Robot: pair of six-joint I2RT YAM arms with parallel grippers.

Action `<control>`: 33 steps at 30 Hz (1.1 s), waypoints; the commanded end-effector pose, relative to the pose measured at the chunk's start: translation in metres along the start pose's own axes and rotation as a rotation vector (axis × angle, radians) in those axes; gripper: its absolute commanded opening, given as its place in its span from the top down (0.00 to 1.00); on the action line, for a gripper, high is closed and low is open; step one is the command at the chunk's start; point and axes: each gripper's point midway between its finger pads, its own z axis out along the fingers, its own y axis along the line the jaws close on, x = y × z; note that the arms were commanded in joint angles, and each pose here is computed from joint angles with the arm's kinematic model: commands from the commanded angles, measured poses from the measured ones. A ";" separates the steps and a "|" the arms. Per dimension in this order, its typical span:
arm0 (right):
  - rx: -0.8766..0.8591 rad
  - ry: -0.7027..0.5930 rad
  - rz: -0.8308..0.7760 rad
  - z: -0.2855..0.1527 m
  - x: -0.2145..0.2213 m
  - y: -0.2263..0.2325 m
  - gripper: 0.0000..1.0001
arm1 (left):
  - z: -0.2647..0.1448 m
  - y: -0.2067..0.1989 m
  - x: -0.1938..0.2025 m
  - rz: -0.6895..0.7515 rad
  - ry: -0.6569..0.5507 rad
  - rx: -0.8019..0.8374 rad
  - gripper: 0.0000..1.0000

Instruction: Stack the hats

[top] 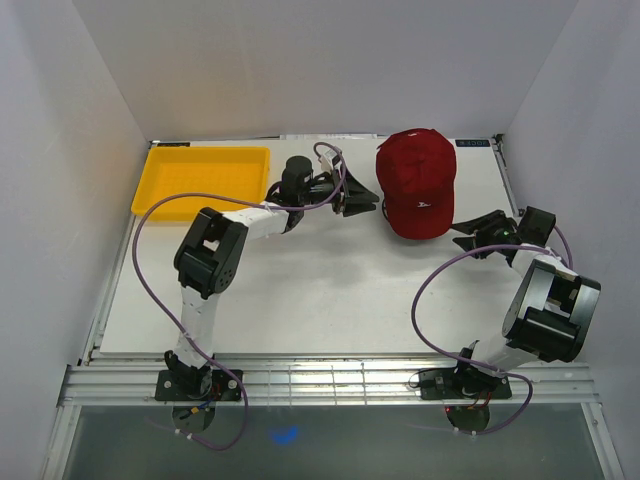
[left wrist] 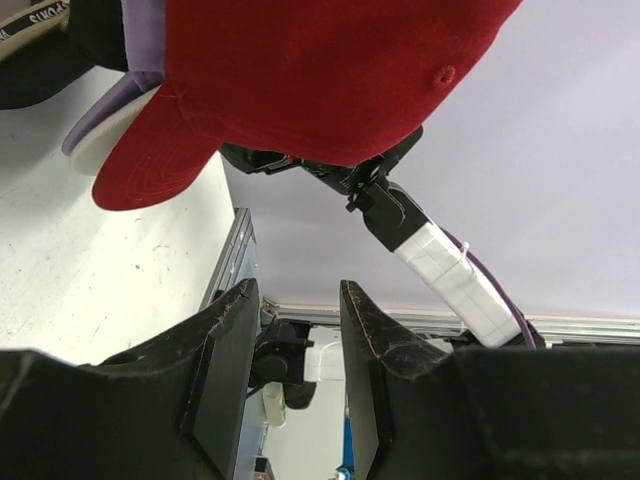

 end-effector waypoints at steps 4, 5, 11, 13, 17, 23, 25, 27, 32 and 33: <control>0.002 -0.038 -0.043 -0.007 -0.012 0.011 0.45 | -0.015 -0.053 0.002 0.097 0.002 0.062 0.51; 0.001 -0.040 -0.042 -0.009 -0.012 0.012 0.43 | -0.017 -0.057 0.002 0.104 -0.001 0.067 0.51; -0.043 -0.061 -0.050 -0.028 -0.017 0.020 0.41 | -0.030 -0.080 0.007 0.145 -0.003 0.084 0.51; -0.060 -0.053 -0.071 -0.036 -0.015 0.023 0.40 | -0.034 -0.085 0.012 0.157 0.002 0.077 0.51; -0.063 -0.107 -0.184 -0.061 -0.013 0.037 0.34 | -0.049 -0.092 0.027 0.223 -0.003 0.046 0.51; -0.096 -0.211 -0.389 -0.100 0.000 0.092 0.29 | -0.075 -0.099 0.048 0.299 -0.040 -0.053 0.51; -0.116 -0.253 -0.479 -0.114 0.005 0.128 0.28 | -0.086 -0.098 0.054 0.355 -0.058 -0.127 0.51; -0.122 -0.242 -0.557 -0.114 0.027 0.154 0.26 | -0.094 -0.096 0.054 0.405 -0.088 -0.182 0.51; -0.197 -0.207 -0.721 -0.114 0.084 0.222 0.25 | -0.130 -0.111 0.062 0.504 -0.180 -0.323 0.50; -0.190 -0.200 -0.749 -0.113 0.092 0.224 0.25 | -0.137 -0.112 0.059 0.519 -0.220 -0.358 0.50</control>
